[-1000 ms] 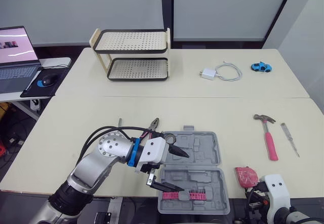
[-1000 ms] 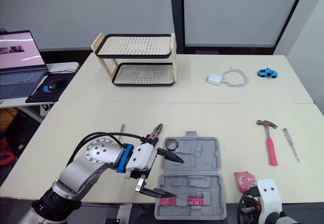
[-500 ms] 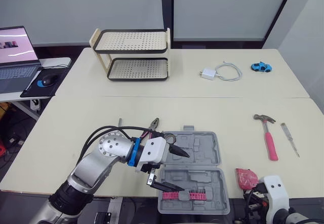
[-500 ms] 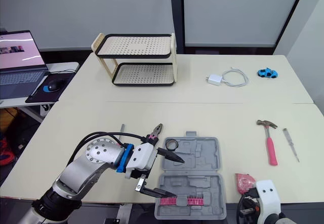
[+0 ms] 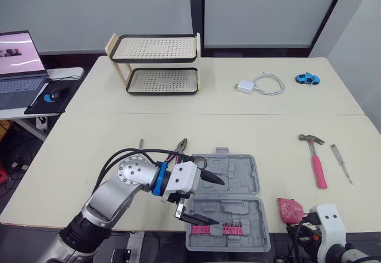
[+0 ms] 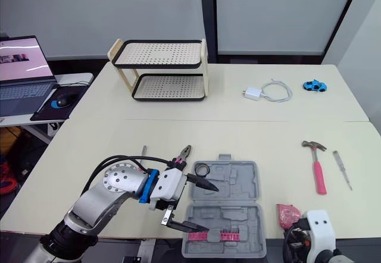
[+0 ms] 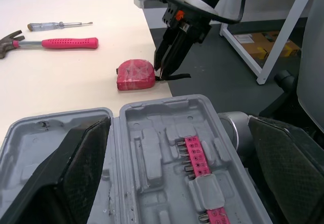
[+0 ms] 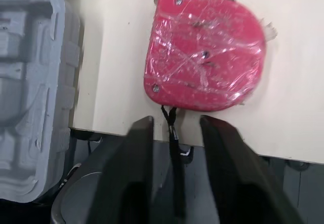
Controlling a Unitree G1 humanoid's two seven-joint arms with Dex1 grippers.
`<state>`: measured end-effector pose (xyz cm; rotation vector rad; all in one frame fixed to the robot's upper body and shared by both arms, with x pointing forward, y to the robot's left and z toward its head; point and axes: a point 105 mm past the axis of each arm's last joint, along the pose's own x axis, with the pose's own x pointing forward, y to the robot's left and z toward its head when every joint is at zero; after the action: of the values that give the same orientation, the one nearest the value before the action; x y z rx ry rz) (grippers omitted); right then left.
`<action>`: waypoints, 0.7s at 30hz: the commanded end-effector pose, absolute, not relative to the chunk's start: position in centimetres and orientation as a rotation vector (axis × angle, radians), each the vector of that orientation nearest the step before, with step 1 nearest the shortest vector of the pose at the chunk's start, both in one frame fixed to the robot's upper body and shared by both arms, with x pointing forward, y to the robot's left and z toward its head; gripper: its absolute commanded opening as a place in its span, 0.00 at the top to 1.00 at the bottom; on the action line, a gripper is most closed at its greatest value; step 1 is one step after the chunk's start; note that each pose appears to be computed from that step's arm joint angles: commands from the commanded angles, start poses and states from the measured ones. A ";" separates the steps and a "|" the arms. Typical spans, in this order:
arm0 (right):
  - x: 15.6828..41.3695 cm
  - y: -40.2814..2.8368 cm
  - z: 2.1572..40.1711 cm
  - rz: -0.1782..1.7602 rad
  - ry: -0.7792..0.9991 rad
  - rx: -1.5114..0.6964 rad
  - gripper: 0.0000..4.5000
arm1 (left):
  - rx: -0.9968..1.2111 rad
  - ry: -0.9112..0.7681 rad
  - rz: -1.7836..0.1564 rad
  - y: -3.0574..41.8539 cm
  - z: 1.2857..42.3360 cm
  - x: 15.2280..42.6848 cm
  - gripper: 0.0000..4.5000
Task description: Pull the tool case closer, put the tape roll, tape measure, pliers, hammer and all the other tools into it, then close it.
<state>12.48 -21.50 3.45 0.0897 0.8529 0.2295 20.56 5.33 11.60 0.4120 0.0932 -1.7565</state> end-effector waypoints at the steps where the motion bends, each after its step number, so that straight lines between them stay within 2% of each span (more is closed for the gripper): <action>1: 11.3 -20.9 6.3 0.382 0.851 0.032 0.33 | 0.423 0.061 -1.764 5.1 11.9 20.4 0.00; 5: 12.0 -21.6 9.5 0.588 0.793 -0.194 0.04 | 0.419 0.053 -1.754 5.1 12.1 20.4 0.00; 6: 12.7 -21.9 10.2 0.643 0.754 -0.280 0.01 | 0.415 0.047 -1.752 5.1 12.2 20.3 0.00; 11: 15.5 -22.8 10.8 0.912 0.640 -0.612 0.01 | 0.385 -0.005 -1.754 4.7 12.8 19.9 0.00; 16: 17.0 -23.2 9.9 1.095 0.599 -0.732 0.01 | 0.368 -0.045 -1.764 4.4 13.3 19.2 0.00; 21: 17.5 -23.2 7.6 1.164 0.632 -0.778 0.01 | 0.364 -0.035 -1.777 4.4 13.2 18.5 0.00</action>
<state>17.63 -23.50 7.92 -0.7623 0.6355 1.1335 19.10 4.58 12.48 0.3537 0.0065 -1.7596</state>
